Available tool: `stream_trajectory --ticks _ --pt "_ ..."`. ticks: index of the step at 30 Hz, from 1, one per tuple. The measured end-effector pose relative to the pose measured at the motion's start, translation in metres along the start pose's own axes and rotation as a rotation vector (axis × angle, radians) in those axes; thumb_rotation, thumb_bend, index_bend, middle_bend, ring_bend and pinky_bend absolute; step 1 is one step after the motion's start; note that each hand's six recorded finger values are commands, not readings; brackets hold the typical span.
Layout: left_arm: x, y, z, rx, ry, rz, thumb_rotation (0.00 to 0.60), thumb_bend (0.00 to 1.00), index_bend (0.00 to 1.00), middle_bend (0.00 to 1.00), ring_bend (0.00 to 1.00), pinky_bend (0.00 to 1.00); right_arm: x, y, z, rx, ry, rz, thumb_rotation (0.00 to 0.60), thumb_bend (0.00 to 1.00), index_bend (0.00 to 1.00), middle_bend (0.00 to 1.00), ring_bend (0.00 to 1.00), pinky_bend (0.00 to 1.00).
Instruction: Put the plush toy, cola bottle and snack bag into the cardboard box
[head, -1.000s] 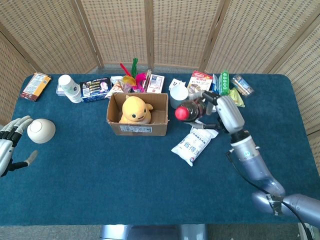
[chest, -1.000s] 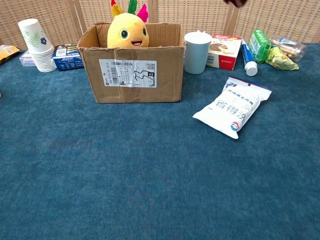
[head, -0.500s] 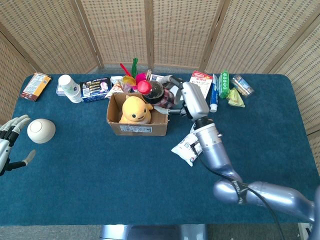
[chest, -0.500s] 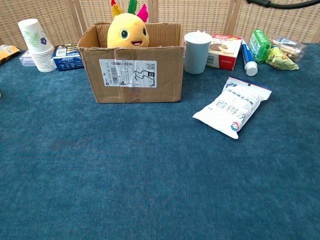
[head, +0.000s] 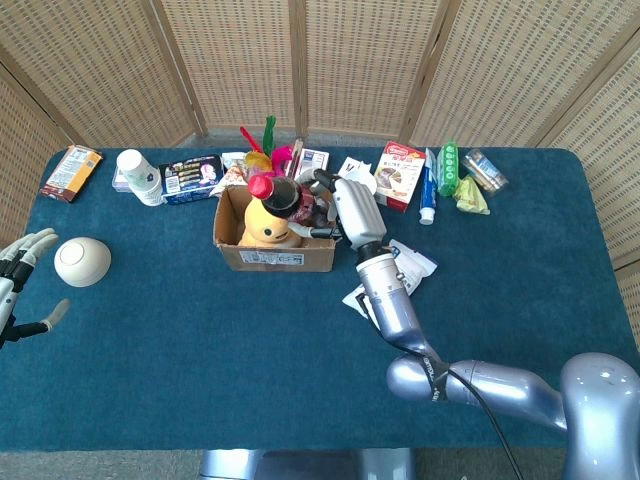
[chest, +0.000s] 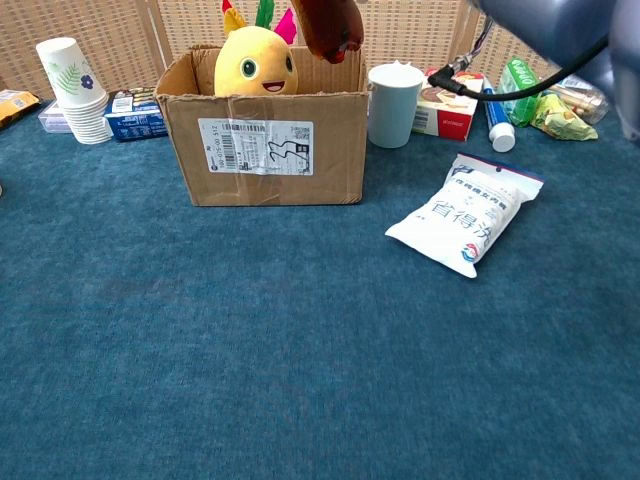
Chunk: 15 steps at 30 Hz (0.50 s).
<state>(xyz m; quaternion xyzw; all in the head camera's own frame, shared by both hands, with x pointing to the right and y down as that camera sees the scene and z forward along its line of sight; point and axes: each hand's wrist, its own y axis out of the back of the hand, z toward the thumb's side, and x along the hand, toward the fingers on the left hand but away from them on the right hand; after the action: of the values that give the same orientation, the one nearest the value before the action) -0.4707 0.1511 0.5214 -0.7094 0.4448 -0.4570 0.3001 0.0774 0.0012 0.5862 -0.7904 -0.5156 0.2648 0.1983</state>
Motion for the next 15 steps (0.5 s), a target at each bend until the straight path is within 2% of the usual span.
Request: stream_trajectory --ticks 5,15 --pt "-0.001 -0.001 0.002 -0.003 -0.010 -0.009 0.600 0.42 0.00 0.00 0.00 0.10 0.002 -0.011 -0.004 0.021 0.001 0.017 0.600 0.48 0.62 0.55 0.47 0.65" --pt "-0.001 -0.001 0.002 -0.006 -0.012 -0.009 0.600 0.42 0.00 0.00 0.00 0.10 0.005 -0.028 0.005 -0.050 -0.006 0.024 0.600 0.48 0.61 0.55 0.47 0.65"
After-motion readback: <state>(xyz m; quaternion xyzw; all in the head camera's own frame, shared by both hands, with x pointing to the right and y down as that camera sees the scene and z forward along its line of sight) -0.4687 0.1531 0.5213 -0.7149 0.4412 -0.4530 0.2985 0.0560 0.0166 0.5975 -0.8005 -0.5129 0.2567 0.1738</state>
